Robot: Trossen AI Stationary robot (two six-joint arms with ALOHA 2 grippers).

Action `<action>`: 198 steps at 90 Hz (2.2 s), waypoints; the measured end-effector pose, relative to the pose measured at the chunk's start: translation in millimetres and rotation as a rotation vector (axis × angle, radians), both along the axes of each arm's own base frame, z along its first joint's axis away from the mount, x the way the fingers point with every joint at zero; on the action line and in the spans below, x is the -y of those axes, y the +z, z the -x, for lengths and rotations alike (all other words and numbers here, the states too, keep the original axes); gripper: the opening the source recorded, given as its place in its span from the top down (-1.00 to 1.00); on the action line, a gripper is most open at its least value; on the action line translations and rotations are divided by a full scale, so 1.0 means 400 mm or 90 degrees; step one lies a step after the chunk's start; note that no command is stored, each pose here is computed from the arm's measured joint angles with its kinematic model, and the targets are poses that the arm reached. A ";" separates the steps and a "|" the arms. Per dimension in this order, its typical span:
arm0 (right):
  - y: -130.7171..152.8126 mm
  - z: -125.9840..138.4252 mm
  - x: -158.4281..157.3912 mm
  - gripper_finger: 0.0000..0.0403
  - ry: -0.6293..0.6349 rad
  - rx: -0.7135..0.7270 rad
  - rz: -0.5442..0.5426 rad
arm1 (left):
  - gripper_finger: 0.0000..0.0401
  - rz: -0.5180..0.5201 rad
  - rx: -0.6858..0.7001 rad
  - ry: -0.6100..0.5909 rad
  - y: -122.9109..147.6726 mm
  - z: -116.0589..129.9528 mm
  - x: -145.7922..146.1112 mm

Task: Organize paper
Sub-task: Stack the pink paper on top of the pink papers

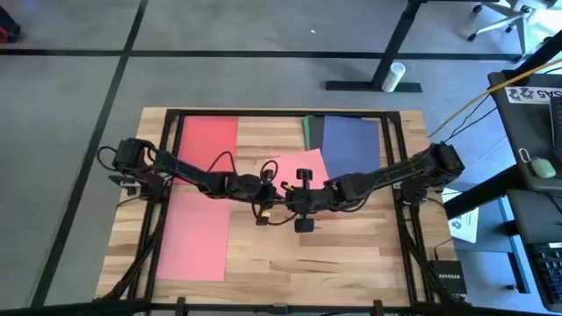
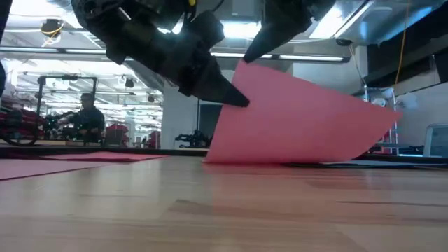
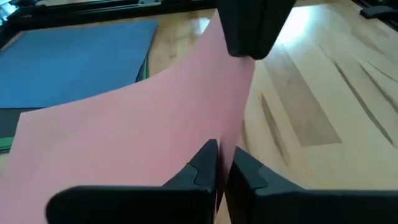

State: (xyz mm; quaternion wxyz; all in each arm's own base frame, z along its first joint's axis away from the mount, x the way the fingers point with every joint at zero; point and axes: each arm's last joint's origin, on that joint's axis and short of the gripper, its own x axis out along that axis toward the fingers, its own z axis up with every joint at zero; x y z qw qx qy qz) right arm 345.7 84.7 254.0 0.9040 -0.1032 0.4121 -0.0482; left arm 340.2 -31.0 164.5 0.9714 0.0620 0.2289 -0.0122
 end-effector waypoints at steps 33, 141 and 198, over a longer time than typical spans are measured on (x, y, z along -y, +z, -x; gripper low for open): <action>-0.008 0.010 0.001 1.00 0.008 -0.033 0.015 | 1.00 0.003 -0.064 -0.026 0.020 0.037 0.039; -0.011 0.014 0.001 1.00 0.016 -0.049 0.008 | 1.00 0.165 -0.345 -0.019 0.070 0.368 0.374; -0.011 0.014 -0.001 1.00 0.023 -0.051 -0.006 | 1.00 0.203 -0.605 -0.056 0.045 0.532 0.446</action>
